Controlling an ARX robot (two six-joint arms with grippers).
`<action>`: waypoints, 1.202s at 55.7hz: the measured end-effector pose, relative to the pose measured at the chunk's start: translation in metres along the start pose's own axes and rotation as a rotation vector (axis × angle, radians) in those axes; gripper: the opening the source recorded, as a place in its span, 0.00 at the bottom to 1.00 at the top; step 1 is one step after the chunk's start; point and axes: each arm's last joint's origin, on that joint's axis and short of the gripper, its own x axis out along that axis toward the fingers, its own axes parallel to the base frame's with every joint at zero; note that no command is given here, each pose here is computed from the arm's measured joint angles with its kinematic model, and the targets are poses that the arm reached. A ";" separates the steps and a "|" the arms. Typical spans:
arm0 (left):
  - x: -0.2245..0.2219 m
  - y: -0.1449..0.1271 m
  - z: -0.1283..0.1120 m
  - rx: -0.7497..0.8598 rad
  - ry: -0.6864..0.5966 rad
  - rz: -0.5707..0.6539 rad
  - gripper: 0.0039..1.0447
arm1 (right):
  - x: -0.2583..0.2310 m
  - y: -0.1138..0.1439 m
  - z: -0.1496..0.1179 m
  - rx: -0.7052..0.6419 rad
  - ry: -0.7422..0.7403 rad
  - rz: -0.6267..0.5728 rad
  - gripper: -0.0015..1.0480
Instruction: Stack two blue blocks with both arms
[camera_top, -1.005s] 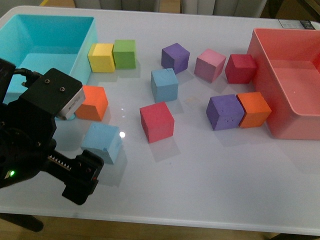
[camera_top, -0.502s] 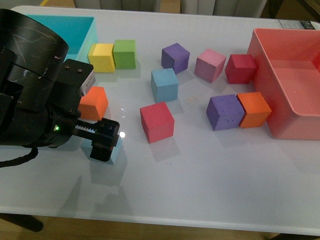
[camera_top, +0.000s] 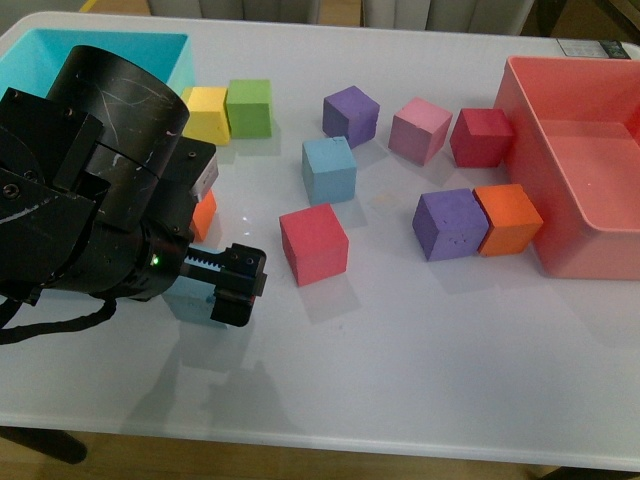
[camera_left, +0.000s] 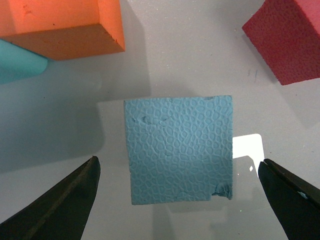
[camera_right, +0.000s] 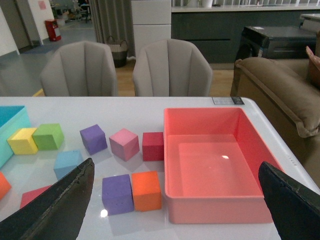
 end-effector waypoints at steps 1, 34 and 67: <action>0.000 0.000 0.000 0.000 0.001 0.002 0.92 | 0.000 0.000 0.000 0.000 0.000 0.000 0.91; 0.023 -0.003 0.000 -0.026 0.049 0.025 0.92 | 0.000 0.000 0.000 0.000 0.000 0.000 0.91; -0.004 -0.010 0.006 -0.099 0.061 0.019 0.42 | 0.000 0.000 0.000 0.000 0.000 0.000 0.91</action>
